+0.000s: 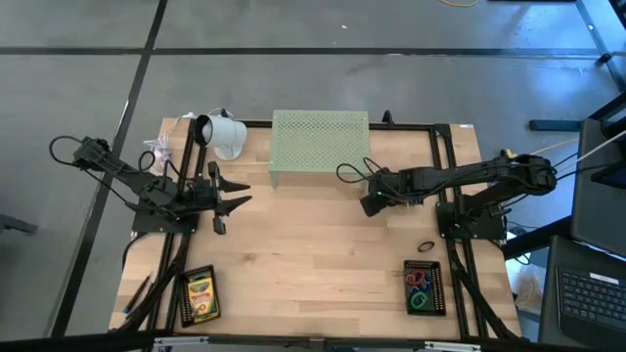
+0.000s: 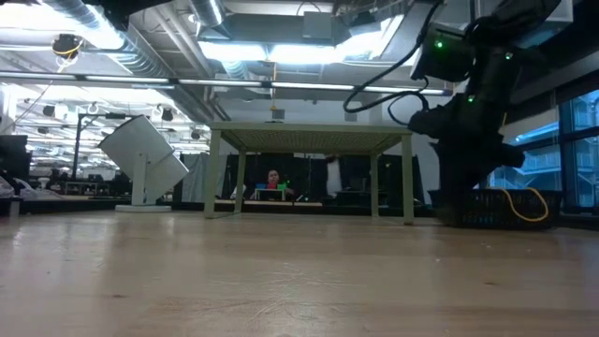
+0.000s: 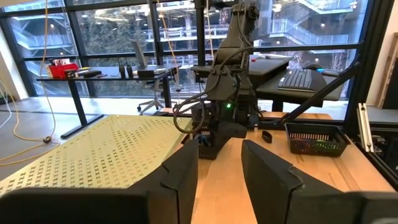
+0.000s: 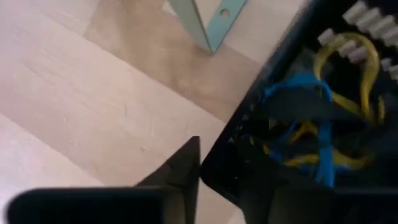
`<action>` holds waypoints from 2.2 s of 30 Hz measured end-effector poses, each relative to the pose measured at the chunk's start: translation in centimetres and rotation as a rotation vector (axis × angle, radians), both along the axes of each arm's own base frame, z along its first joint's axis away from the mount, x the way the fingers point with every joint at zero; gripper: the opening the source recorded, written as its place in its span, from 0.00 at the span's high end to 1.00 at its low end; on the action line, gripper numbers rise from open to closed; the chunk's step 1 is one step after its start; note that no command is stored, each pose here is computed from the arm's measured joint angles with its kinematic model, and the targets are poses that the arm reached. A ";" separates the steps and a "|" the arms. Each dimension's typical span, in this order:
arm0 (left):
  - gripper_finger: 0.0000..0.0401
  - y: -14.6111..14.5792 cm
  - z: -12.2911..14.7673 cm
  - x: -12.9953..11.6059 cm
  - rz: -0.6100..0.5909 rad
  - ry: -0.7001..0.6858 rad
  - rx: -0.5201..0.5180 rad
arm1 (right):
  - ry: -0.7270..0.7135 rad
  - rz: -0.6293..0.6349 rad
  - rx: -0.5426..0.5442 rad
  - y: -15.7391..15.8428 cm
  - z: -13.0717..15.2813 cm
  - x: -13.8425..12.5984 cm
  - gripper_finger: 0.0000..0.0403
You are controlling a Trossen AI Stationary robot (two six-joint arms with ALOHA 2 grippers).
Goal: Pick & Place Office Desk Supplies
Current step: Put the top right black bin on the shelf
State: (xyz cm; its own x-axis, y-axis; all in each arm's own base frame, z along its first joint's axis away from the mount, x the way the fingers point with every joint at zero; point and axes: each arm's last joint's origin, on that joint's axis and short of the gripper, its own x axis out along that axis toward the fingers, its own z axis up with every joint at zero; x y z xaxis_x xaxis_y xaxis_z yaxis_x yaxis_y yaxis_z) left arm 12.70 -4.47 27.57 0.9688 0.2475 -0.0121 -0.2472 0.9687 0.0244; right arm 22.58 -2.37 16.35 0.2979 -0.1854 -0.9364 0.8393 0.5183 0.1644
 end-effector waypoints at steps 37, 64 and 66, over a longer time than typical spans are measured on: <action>0.71 0.0 -0.1 0.0 -0.001 0.008 0.004 | 0.364 0.225 0.043 2.0 9.6 -0.8 0.95; 0.71 0.0 -0.1 0.0 -0.001 0.008 0.004 | 0.443 0.955 -0.337 2.6 17.0 2.8 0.95; 0.71 0.0 -0.1 0.0 -0.001 0.015 0.008 | 0.493 0.975 -0.341 2.0 16.4 3.6 0.95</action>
State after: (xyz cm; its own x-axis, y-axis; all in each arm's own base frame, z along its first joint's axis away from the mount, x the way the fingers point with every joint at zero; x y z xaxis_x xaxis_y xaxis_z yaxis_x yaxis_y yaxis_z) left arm 12.69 -4.46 27.43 0.9687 0.2471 -0.0245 -0.2462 0.9686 0.0355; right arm 26.15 -0.37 32.70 0.0688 -0.3439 -0.9365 -0.0108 0.9384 -0.3454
